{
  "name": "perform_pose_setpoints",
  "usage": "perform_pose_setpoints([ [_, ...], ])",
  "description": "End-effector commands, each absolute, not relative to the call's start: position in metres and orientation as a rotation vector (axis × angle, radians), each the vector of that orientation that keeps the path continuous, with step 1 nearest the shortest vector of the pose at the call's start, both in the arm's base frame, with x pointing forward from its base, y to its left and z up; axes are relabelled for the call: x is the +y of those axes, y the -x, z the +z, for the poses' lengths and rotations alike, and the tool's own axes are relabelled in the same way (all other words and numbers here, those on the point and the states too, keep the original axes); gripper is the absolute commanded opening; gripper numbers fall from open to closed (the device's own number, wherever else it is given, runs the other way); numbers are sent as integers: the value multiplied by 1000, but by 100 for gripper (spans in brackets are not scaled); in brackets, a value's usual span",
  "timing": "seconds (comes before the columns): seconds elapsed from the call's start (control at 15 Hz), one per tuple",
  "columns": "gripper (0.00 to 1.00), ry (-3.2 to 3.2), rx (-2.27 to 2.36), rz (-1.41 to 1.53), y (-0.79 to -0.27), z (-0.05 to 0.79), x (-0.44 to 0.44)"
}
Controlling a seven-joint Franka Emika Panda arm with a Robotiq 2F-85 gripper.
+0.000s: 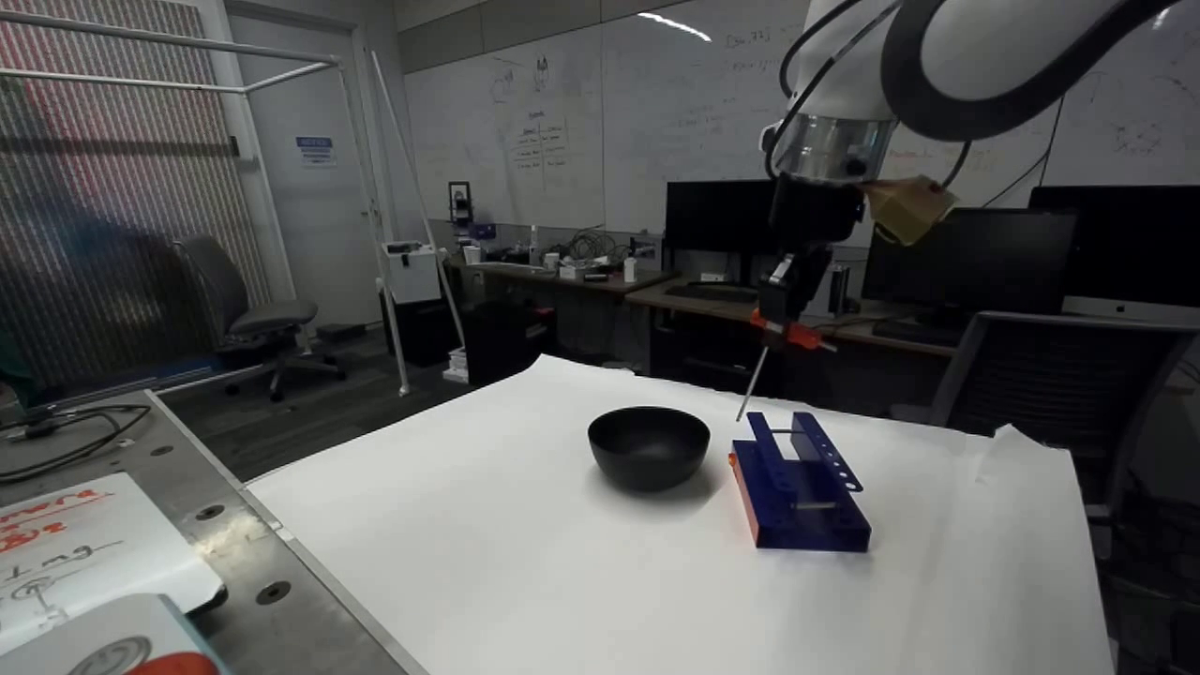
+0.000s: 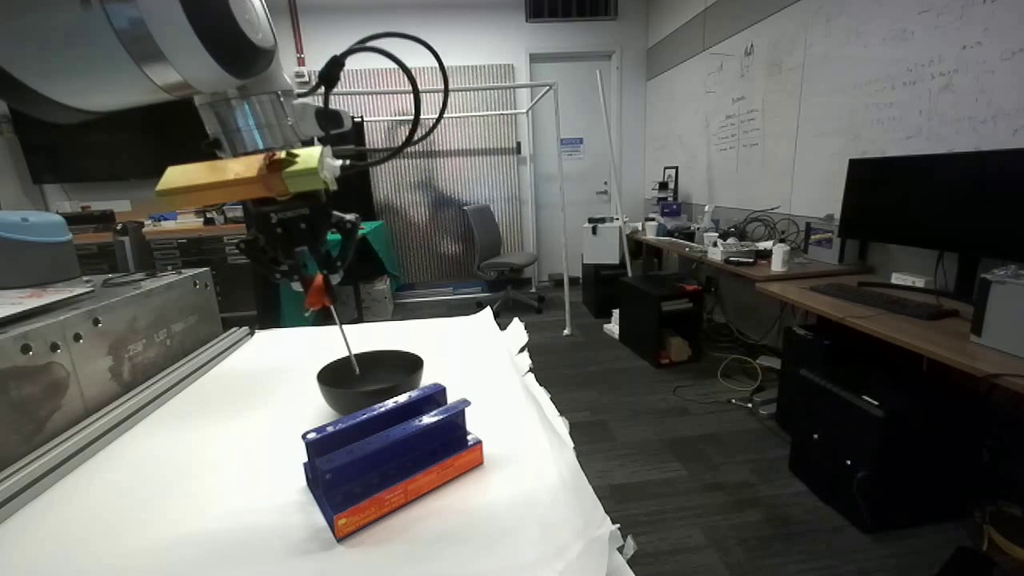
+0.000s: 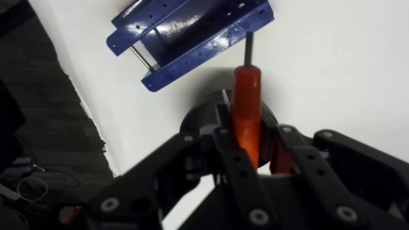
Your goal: Put the metal object with the orange handle in the bowl
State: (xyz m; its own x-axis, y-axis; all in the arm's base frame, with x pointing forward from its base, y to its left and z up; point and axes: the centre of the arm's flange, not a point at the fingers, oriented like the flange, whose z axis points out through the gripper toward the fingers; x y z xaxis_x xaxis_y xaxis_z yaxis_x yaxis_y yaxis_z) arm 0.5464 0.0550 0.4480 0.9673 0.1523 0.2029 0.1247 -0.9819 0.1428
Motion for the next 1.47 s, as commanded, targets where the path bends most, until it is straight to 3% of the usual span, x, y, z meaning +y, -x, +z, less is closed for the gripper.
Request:
perform_pose_setpoints([
  [0.0,5,-3054,-35,455,-579,422,59],
  [0.47,5,-3003,-426,707,-615,385,62],
  [0.93,5,-2995,-531,665,-649,337,72],
  [1.07,11,-2983,-526,667,-656,329,80],
  [1.2,8,-2975,-524,667,-662,325,85],
  [1.33,24,-2969,-520,665,-666,322,88],
  [1.4,47,-2965,-523,661,-668,320,88],
])
